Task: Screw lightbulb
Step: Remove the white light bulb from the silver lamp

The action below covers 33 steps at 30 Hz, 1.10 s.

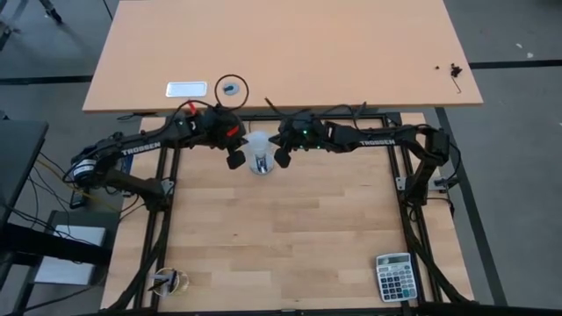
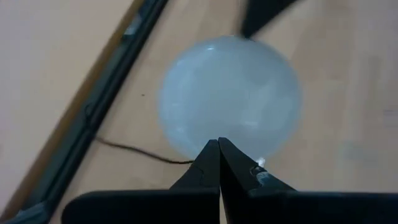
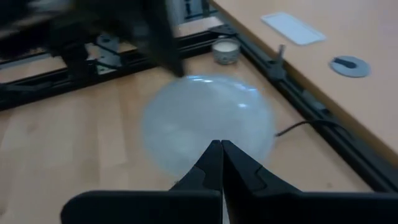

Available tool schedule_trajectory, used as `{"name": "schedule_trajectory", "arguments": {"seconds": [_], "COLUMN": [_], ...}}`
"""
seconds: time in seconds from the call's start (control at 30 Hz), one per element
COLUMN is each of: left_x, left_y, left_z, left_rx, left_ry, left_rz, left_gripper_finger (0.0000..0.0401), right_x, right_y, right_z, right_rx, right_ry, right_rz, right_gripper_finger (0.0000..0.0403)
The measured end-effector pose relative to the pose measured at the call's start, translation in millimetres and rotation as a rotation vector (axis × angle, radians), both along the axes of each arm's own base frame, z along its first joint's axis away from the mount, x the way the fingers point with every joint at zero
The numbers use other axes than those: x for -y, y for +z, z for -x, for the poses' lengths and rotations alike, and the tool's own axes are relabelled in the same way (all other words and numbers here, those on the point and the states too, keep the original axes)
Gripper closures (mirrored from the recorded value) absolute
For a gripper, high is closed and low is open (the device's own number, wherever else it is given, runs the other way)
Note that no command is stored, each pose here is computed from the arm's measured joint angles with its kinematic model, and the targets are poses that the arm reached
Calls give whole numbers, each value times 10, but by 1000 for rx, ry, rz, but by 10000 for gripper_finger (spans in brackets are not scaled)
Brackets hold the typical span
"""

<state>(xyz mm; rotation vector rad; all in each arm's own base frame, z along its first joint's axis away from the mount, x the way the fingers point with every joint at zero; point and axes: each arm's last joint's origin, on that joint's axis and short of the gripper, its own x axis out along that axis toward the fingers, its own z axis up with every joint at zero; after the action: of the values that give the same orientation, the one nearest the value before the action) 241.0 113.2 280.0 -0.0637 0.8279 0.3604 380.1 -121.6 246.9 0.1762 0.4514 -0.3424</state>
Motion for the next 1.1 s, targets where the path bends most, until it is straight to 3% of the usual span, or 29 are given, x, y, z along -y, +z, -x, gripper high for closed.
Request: {"name": "schedule_trajectory", "arguments": {"seconds": [0.23, 0.6, 0.87, 1.1], "left_x": [176, 274, 252, 249], "left_y": [55, 214, 239, 237], "left_z": [-30, 25, 27, 30], "left_rx": [34, 116, 120, 112], "left_ry": [-80, -49, -48, -36], "left_rz": [19, -49, -96, -107], "left_gripper_finger": [401, 401, 401, 401], "right_x": [78, 88, 81, 43], "right_y": [-13, -1, 318, 249], "right_z": [20, 25, 198, 321], "right_rx": [-3, 0, 44, -95], "right_ry": [-22, -1, -25, -19], "right_rz": [7, 32, 84, 40], "right_gripper_finger": [394, 390, 347, 295]}}
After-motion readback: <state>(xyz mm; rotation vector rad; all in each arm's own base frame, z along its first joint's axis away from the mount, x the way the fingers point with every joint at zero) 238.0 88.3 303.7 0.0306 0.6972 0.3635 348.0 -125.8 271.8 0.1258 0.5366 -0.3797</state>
